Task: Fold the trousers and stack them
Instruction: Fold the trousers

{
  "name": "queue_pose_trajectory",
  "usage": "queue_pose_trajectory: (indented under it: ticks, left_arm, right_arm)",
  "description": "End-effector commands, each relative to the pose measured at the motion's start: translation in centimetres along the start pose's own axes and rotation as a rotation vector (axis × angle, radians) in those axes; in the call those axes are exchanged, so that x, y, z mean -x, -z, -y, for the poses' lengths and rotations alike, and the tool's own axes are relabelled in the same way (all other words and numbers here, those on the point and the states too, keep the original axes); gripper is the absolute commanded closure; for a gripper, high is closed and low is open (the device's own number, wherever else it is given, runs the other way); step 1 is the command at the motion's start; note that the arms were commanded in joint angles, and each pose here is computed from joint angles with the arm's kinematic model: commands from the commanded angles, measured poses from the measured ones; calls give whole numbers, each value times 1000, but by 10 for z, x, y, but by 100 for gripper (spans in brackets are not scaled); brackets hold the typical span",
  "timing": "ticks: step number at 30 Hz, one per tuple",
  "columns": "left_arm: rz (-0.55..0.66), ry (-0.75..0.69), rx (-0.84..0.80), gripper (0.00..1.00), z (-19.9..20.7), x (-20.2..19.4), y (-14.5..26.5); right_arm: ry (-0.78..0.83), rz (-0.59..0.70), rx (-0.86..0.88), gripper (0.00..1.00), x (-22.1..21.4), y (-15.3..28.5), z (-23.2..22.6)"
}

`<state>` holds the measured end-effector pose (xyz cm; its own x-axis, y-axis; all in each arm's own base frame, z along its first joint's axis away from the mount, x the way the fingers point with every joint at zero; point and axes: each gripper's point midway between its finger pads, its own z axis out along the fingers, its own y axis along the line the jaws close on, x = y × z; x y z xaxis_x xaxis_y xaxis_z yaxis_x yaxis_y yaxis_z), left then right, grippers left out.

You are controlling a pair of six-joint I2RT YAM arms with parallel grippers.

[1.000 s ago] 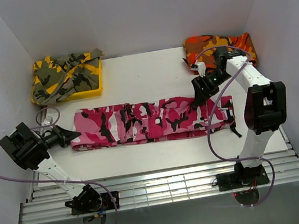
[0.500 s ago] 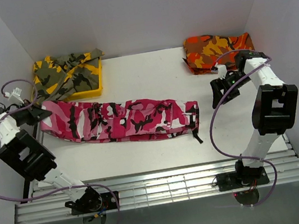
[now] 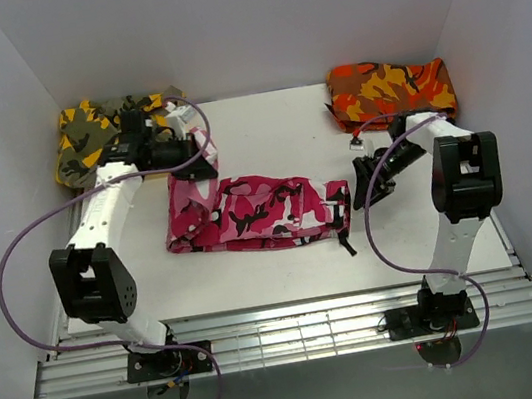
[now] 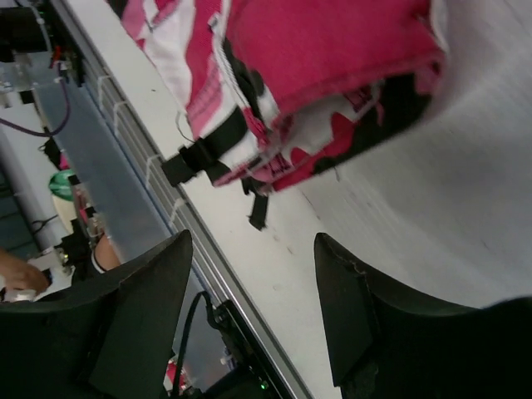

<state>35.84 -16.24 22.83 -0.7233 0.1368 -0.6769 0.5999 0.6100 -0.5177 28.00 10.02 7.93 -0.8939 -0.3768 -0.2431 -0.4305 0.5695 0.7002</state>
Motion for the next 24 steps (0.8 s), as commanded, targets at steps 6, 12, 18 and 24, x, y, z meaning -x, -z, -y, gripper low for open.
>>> queue_pose_trajectory:
  ticks: [6,12,18,24]
  left_arm:
    - [-100,7,22,100,72,-30,-128]
    - [-175,63,50,100,84,-64,-187]
    - [-212,168,119,100,69,-88,-198]
    - [-265,317,222,100,17,-127,-181]
  right_arm:
    - [-20,8,233,44,18,-49,-43]
    - [-65,-5,164,74,20,-71,-31]
    - [-100,-75,55,92,2,-71,-8]
    - [-129,41,-159,92,-11,7,12]
